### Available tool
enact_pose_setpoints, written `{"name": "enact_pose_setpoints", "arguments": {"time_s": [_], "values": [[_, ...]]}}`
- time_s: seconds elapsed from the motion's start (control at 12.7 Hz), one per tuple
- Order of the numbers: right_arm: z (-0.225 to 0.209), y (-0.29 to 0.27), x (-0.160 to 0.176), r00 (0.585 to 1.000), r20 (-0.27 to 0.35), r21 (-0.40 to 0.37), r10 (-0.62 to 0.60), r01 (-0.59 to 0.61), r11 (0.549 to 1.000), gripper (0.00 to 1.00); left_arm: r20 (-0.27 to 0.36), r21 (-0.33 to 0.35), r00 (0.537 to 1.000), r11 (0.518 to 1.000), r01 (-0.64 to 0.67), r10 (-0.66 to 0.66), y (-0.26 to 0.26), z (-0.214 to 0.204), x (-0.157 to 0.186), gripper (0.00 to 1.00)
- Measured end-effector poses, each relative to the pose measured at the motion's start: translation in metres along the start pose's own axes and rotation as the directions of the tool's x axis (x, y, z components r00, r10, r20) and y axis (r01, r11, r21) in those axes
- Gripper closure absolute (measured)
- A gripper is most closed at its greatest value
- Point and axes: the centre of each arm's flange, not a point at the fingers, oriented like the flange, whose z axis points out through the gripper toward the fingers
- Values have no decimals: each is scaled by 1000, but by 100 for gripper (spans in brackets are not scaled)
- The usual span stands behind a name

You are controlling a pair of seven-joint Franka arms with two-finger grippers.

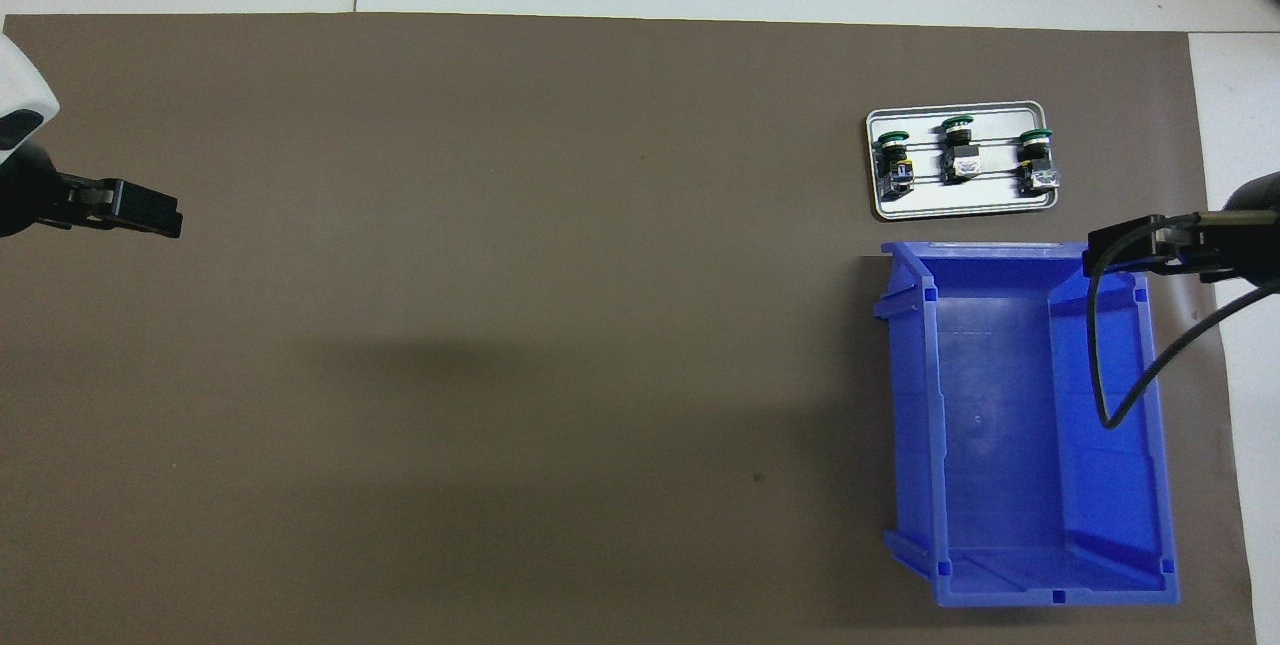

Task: Place and press button with both arms
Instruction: 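Move the right gripper toward the silver tray of buttons, then grasp a green-capped button on the tray with the right gripper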

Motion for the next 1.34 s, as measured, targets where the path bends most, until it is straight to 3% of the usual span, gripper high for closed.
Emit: {"name": "enact_pose_setpoints", "arguments": {"time_s": [0.47,0.79,1.02,1.34], "values": [[0,1,1,1000,-11,1,3,-3,1000,0,0,0,1000,1000,0,0,0,0,0,0],[3,6,20,992,-123,11,14,-13,1000,0,0,0,1000,1000,0,0,0,0,0,0],[51,19,63,985,-171,10,13,-11,1000,0,0,0,1000,1000,0,0,0,0,0,0],[151,29,130,976,-218,1,-21,22,1000,0,0,0,1000,1000,0,0,0,0,0,0]]}}
